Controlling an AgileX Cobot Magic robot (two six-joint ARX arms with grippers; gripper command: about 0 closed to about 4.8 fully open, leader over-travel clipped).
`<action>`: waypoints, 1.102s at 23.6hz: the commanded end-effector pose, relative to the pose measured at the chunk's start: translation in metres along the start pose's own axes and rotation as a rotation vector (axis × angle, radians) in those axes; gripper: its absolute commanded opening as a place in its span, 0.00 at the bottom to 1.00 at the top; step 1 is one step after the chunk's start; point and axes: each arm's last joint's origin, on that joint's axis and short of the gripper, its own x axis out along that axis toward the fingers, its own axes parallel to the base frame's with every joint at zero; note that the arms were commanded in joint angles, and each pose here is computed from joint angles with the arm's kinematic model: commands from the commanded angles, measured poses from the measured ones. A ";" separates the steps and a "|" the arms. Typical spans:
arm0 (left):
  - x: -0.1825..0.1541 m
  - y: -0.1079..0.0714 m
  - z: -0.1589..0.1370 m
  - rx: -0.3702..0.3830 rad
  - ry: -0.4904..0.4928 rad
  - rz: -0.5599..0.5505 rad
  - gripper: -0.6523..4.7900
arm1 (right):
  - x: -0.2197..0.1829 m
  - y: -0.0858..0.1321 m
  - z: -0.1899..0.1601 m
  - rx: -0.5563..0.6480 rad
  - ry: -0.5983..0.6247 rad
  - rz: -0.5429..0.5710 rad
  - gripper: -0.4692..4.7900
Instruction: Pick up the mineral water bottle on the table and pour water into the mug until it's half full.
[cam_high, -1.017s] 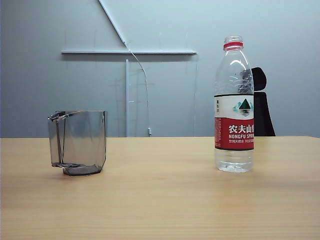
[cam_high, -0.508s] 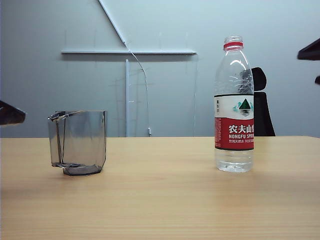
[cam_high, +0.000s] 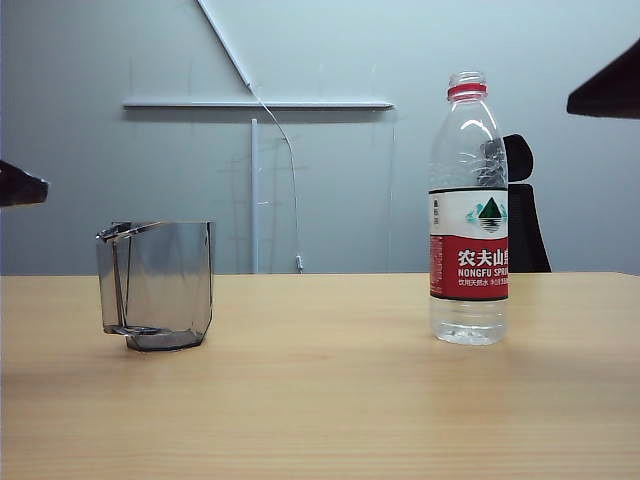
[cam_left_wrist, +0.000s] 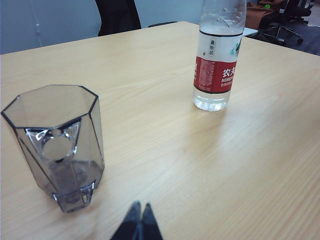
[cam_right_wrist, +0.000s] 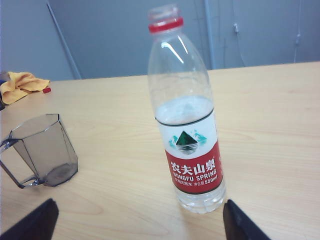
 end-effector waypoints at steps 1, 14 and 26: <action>0.000 0.000 0.002 -0.002 -0.015 -0.002 0.12 | 0.006 0.004 0.008 -0.006 -0.001 -0.005 0.99; 0.000 0.000 0.002 -0.002 -0.016 -0.002 0.12 | 0.066 0.009 -0.004 -0.092 0.083 -0.112 1.00; 0.000 0.000 0.002 -0.002 -0.016 -0.001 0.12 | 0.121 -0.012 -0.023 -0.074 0.075 -0.095 1.00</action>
